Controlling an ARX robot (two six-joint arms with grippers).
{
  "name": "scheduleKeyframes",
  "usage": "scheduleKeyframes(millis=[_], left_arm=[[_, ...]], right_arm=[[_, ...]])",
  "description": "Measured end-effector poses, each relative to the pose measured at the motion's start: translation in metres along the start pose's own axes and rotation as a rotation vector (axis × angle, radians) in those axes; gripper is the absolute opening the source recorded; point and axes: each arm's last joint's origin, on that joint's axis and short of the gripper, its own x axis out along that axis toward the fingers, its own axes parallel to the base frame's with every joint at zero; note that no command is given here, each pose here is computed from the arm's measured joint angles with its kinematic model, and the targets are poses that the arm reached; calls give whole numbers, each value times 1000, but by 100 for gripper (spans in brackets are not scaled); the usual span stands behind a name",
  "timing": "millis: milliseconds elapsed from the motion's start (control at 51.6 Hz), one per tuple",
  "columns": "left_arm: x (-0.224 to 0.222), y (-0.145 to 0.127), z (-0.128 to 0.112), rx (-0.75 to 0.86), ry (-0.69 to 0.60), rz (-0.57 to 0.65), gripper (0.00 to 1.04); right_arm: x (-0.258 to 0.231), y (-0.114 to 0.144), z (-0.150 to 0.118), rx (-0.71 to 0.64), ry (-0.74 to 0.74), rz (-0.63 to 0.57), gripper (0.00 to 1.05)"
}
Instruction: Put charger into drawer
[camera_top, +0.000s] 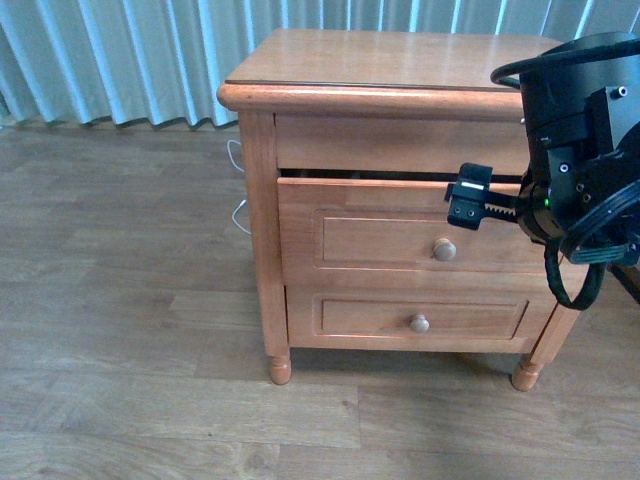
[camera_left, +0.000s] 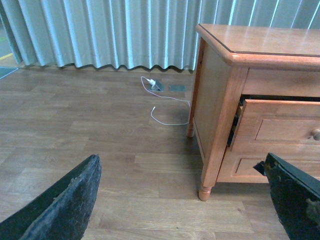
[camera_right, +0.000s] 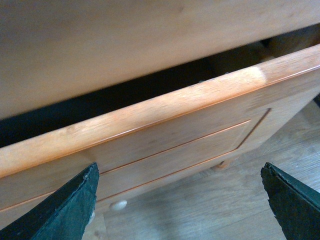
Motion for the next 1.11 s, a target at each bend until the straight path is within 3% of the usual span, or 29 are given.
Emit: scheduleKeyframes(millis=[698,931,1105], left_arm=[[0,0,0,0,0,0,99],[0,0,0,0,0,0,99],[0,0,0,0,0,0,99]], right_arm=[[14,9,7,51,-38,-45,97],[14,8,8,31,-19,-2,97],[-4,-1,11,25,21,106,97]])
